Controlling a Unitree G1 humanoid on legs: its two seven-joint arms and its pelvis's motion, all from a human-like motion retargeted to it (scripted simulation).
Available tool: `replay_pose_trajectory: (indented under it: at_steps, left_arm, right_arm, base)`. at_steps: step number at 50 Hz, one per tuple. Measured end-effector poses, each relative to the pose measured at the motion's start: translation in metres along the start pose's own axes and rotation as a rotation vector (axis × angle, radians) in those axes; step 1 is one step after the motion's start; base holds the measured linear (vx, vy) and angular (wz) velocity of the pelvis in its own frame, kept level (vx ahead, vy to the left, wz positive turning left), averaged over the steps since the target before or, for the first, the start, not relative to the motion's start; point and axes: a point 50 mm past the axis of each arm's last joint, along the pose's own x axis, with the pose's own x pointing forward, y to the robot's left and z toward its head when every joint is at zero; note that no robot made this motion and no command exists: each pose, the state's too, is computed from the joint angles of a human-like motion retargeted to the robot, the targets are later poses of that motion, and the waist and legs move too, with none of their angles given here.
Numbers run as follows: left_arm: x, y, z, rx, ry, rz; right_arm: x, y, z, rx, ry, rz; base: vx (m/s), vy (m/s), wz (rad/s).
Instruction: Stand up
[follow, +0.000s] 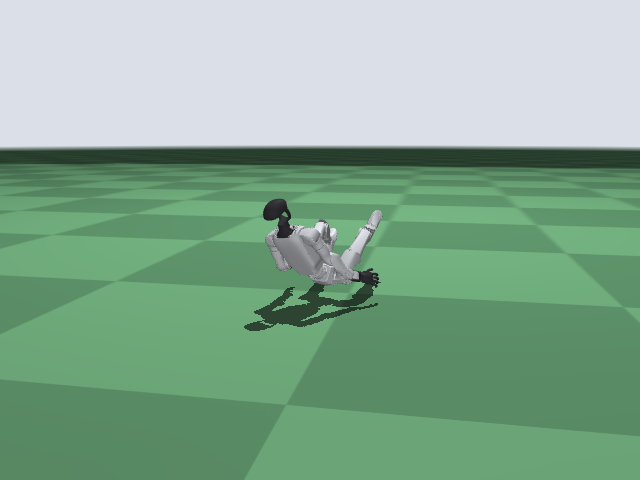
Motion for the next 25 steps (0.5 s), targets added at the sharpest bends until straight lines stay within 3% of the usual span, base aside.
replay_pose_trajectory:
  at_steps: [5,10,16,25]
  left_arm:
    - [0.014,0.016,0.011,-0.052,-0.041,0.064]
    - [0.024,0.015,0.028,-0.111,-0.103,0.032]
    - [0.021,0.012,0.028,-0.095,-0.096,0.036]
    - [0.051,0.016,0.063,-0.136,-0.192,0.134]
  right_arm:
    - [-0.003,-0.004,0.054,0.408,-0.295,-0.211]
    - [-0.010,0.012,0.110,0.593,-0.477,-0.228]
    - [0.001,-0.001,0.123,0.635,-0.493,-0.171]
    - [-0.004,0.017,0.139,0.568,-0.527,-0.135]
  base:
    - [-0.22,-0.21,-1.35]
    - [-0.42,0.21,-1.98]
    - [0.06,0.01,-1.08]
    - [0.03,-0.07,-0.56]
